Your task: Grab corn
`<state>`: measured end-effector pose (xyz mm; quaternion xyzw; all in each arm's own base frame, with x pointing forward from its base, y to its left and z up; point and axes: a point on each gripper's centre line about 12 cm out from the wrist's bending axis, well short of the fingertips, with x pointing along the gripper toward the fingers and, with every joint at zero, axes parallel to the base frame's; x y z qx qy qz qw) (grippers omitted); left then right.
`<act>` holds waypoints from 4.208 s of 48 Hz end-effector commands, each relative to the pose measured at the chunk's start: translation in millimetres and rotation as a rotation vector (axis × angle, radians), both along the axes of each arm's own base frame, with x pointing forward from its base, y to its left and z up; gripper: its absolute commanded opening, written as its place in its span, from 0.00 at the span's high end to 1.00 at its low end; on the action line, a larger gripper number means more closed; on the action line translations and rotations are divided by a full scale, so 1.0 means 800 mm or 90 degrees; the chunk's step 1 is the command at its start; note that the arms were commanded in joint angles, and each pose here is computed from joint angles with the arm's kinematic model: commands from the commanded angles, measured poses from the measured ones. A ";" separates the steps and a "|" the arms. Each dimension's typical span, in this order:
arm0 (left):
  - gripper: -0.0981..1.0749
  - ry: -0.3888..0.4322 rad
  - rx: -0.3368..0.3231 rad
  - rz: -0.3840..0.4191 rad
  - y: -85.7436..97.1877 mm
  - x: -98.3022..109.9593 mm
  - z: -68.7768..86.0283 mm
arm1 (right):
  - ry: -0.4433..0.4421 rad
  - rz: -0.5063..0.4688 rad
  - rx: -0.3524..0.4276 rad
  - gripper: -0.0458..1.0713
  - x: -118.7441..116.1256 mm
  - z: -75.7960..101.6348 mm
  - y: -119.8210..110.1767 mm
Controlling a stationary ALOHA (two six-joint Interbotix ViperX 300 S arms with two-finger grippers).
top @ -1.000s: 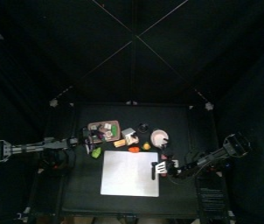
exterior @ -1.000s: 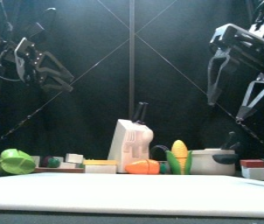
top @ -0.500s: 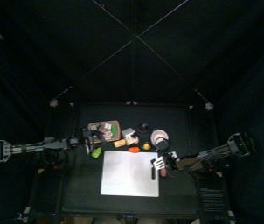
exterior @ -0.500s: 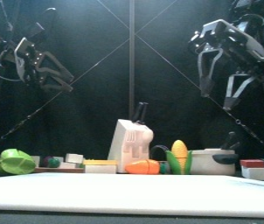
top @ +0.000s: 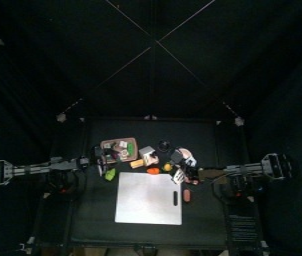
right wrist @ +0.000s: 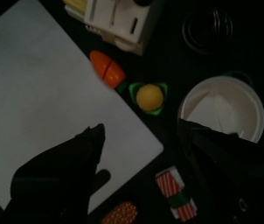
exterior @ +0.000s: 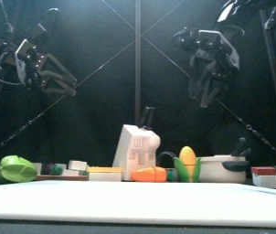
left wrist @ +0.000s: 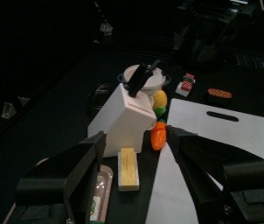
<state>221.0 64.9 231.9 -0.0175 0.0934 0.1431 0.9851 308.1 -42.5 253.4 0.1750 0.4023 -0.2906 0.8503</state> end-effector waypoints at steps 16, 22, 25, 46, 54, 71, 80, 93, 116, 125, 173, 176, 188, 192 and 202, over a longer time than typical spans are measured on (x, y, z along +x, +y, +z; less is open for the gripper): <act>0.14 0.003 0.000 0.000 0.001 0.002 0.003 | -0.039 0.044 -0.035 0.10 0.012 -0.040 -0.031; 0.14 0.003 -0.001 0.000 0.001 0.002 0.003 | -0.020 0.069 -0.052 0.10 0.015 -0.058 -0.031; 0.14 0.003 -0.001 0.000 0.001 0.002 0.003 | -0.008 0.073 -0.057 0.10 0.016 -0.064 -0.032; 0.14 0.004 -0.001 0.000 0.000 0.002 0.002 | 0.045 0.075 -0.051 0.10 0.027 -0.101 -0.036; 0.14 0.004 0.000 0.000 0.000 0.002 0.002 | 0.059 0.076 -0.050 0.10 0.033 -0.110 -0.037; 0.14 0.006 -0.001 0.001 0.001 0.001 0.001 | 0.067 0.075 -0.049 0.10 0.035 -0.115 -0.038; 0.14 0.005 -0.001 0.001 0.001 0.001 0.001 | 0.070 0.073 -0.049 0.10 0.035 -0.118 -0.040; 0.14 0.005 -0.001 0.001 0.001 0.001 0.001 | 0.075 0.070 -0.047 0.10 0.036 -0.121 -0.042; 0.14 0.005 -0.001 0.001 0.001 0.001 0.001 | 0.078 0.064 -0.040 0.24 0.037 -0.125 -0.042; 0.14 0.005 -0.001 0.001 0.001 0.001 0.001 | 0.070 0.065 -0.039 0.25 0.040 -0.122 -0.042; 0.14 0.005 -0.001 0.001 0.001 0.001 0.001 | 0.086 0.059 -0.029 0.19 0.046 -0.136 -0.045; 0.14 0.006 -0.001 0.001 0.001 0.001 0.001 | 0.090 0.060 -0.030 0.19 0.046 -0.138 -0.045; 0.14 0.005 -0.001 0.001 0.001 0.001 0.001 | 0.092 0.066 -0.034 0.26 0.047 -0.138 -0.043; 0.14 0.005 -0.001 0.001 0.001 0.001 0.001 | 0.092 0.065 -0.032 0.31 0.047 -0.139 -0.043; 0.14 0.006 -0.001 0.001 0.001 0.001 0.000 | 0.084 0.060 -0.038 0.37 0.048 -0.128 -0.044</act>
